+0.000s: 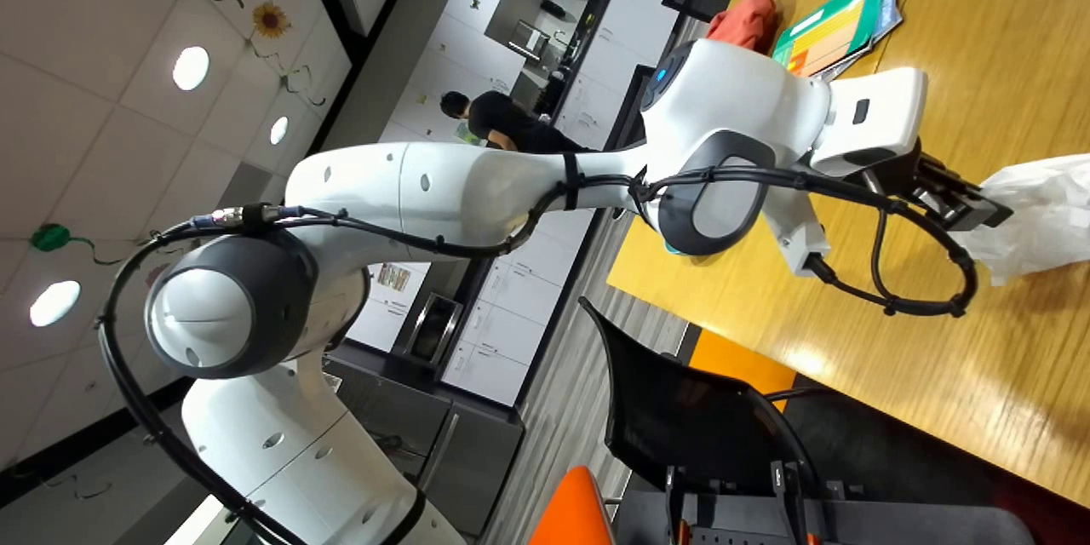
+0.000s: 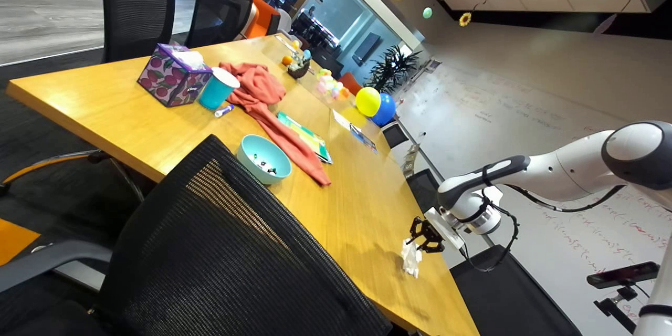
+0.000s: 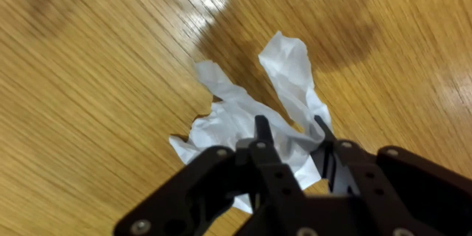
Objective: Use the square of tissue to wipe the table
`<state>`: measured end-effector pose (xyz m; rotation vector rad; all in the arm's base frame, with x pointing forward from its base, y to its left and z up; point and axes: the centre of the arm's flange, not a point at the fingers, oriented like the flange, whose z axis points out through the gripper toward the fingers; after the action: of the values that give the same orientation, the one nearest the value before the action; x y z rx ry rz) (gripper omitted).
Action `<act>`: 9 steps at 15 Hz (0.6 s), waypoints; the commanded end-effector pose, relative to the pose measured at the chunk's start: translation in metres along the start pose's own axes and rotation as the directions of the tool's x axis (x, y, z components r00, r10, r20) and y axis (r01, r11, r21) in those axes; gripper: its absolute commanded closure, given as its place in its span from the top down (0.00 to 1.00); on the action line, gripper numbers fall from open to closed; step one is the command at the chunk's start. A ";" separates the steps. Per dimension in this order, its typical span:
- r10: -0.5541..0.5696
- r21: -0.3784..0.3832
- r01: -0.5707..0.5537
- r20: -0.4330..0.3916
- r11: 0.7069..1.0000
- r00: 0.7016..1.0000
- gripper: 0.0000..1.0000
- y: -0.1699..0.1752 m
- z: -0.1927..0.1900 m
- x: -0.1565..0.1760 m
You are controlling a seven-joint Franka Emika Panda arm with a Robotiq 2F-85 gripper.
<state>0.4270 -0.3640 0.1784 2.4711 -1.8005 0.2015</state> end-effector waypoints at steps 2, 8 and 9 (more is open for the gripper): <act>0.033 -0.001 -0.033 0.010 0.999 0.999 0.71 0.000 -0.014 -0.008; 0.053 -0.002 -0.053 0.009 0.999 0.999 1.00 -0.004 -0.014 -0.009; 0.030 0.001 -0.030 0.000 1.000 1.000 0.99 -0.004 -0.001 -0.003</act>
<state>0.4300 -0.3601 0.1786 2.4456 -1.8391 0.2041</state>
